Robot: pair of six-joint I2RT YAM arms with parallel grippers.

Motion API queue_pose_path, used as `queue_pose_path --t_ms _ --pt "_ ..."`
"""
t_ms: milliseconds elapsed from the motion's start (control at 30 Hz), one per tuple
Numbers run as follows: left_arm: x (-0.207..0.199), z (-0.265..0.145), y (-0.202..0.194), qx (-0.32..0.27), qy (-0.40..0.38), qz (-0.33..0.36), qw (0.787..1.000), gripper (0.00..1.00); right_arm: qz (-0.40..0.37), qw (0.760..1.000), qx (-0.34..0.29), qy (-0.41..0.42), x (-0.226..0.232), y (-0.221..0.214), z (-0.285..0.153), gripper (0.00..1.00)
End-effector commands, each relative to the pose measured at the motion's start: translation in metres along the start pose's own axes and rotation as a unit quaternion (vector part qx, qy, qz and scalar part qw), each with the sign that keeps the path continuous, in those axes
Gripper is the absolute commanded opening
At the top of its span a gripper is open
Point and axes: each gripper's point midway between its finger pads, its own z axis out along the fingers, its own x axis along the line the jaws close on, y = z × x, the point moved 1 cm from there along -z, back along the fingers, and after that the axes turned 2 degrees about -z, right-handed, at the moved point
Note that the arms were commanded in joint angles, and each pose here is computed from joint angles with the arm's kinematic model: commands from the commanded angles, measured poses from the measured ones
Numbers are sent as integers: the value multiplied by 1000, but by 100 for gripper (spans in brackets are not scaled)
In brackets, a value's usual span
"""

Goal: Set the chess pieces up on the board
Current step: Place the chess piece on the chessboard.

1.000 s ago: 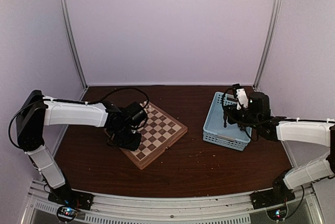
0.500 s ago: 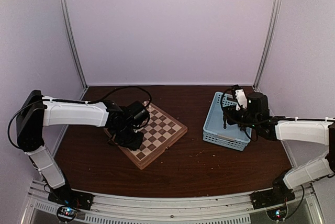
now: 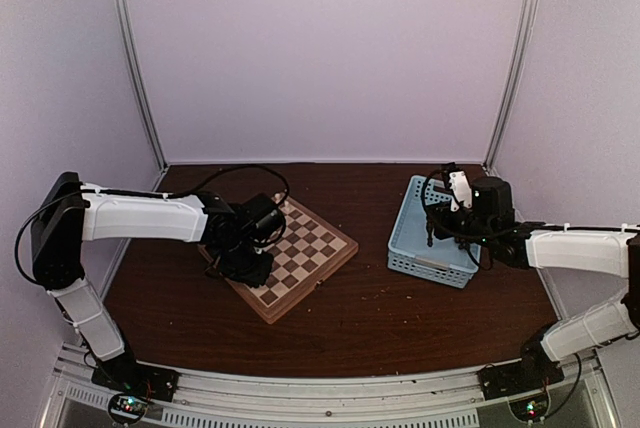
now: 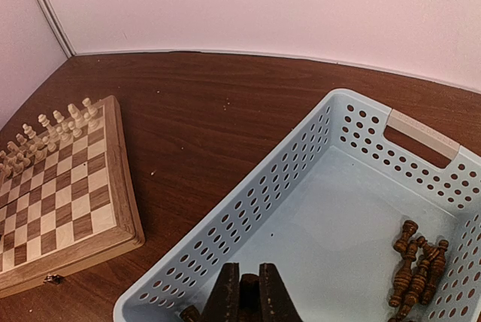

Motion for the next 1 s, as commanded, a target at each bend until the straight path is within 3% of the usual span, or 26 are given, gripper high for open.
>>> queue_pose_path --t_ms 0,600,667,833,967 --pt "-5 -2 2 2 -8 7 1000 9 8 1000 -15 -3 0 15 1 0" --pt "-20 -3 -8 22 -40 40 998 12 8 1000 -13 -2 0 14 2 0" --pt "-19 -4 -8 21 -35 39 998 18 8 1000 -13 -3 0 14 1 0" --pt "-19 -9 -4 13 -33 38 999 45 7 1000 -14 -3 0 15 1 0" --pt "-29 -22 3 -11 -44 58 997 55 7 1000 -15 -4 -1 16 -1 0"
